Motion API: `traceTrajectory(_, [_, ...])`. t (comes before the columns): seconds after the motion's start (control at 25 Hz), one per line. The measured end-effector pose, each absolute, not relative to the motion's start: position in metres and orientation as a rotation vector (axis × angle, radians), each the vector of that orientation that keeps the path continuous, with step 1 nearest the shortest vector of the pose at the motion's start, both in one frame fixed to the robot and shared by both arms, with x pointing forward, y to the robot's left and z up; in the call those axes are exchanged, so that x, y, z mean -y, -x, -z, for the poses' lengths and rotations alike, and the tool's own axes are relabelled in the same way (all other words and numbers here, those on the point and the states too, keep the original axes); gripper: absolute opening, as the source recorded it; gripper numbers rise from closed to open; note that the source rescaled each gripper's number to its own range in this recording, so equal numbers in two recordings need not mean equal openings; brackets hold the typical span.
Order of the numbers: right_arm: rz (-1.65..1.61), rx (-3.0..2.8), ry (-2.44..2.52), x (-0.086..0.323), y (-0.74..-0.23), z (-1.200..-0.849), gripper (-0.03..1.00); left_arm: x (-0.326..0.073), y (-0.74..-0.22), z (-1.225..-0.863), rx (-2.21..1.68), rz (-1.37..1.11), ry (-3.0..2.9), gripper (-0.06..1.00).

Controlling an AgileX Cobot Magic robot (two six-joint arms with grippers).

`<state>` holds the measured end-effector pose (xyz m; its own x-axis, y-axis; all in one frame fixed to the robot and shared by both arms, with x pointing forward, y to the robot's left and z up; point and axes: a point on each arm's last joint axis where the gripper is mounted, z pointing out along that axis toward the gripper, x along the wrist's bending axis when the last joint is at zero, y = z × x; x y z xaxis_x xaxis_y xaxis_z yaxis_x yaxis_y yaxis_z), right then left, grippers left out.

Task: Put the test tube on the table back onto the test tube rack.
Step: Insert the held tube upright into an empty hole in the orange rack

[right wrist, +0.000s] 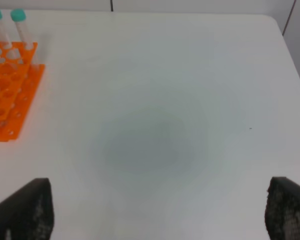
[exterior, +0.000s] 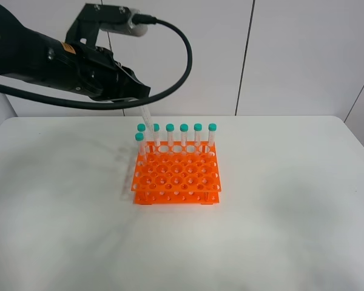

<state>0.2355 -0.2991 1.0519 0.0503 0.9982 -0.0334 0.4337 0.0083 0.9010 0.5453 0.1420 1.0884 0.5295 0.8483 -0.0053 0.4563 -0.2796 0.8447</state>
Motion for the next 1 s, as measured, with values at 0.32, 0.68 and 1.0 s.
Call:
traceTrajectory(0.32, [-0.904,-1.494,-1.539,0.299,-0.235,-1.052,0.91,-0.132,-0.571,-1.038,-1.131,-0.541,-1.994,0.00])
traceTrajectory(0.68, [-0.904,-1.494,-1.539,0.299,-0.235,-1.052,0.91,-0.125,-0.589,-1.029,-1.125,-0.587,-1.951,0.00])
traceTrajectory(1.0, [-0.904,-1.494,-1.539,0.299,-0.235,-1.052,0.91,-0.119,-0.605,-1.019,-1.135,-0.589,-1.954,0.00])
